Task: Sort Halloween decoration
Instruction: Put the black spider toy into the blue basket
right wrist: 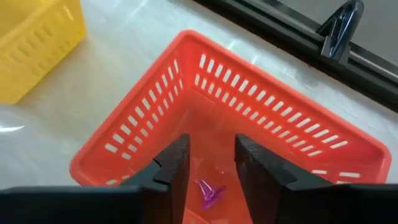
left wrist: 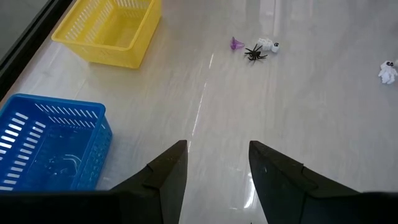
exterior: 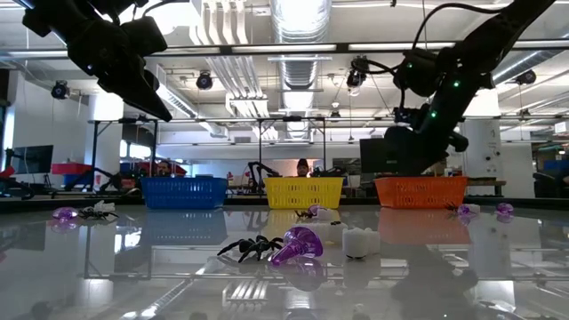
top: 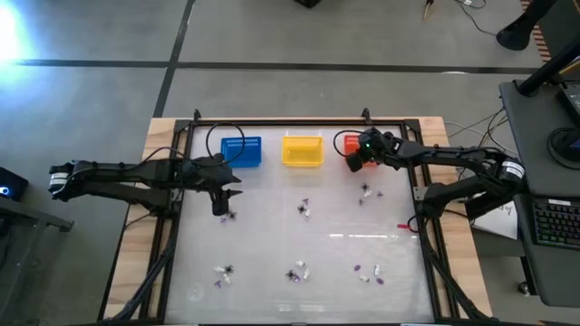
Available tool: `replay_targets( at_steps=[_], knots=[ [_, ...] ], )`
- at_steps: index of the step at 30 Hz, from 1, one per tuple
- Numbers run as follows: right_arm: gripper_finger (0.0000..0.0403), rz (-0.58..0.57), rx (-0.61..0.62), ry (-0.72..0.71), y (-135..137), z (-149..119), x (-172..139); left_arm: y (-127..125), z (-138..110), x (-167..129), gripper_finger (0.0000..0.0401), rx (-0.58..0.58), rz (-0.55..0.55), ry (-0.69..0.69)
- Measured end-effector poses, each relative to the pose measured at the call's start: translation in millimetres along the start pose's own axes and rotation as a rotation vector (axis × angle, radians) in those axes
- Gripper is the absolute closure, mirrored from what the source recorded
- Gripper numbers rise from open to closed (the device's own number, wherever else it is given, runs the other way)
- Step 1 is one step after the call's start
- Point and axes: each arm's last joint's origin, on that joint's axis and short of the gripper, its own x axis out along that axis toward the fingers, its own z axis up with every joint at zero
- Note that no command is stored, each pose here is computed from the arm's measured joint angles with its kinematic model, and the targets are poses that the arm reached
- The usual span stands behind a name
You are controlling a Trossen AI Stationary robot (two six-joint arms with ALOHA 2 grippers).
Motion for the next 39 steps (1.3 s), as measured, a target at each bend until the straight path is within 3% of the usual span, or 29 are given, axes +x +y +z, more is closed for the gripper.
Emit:
replay_targets(
  at_steps=[9, 13, 19, 25, 39],
  knots=[
    [0.0272, 0.018, -0.002, -0.031, 2.0, 10.8, -4.6, -0.1, 2.4, 0.0, 0.0246, -0.013, -0.001, -0.025],
    [0.0276, 0.058, -0.004, -0.017, 3.1, 13.5, -7.8, -0.6, -4.6, 1.5, 0.0246, -0.069, -0.015, 0.031],
    [0.0275, 0.115, -0.018, 0.021, 6.0, 16.6, -12.6, -6.5, -27.3, 16.1, 0.0246, -0.143, -0.153, 0.136],
    [0.0268, 0.116, -0.014, 0.019, 6.4, 20.1, -14.6, -9.6, -52.6, 34.8, 0.0246, -0.178, -0.148, 0.241],
    [0.0268, 0.117, -0.013, 0.015, 6.6, 21.3, -15.1, -20.5, -69.1, 57.6, 0.0246, -0.188, -0.186, 0.423]
  ],
)
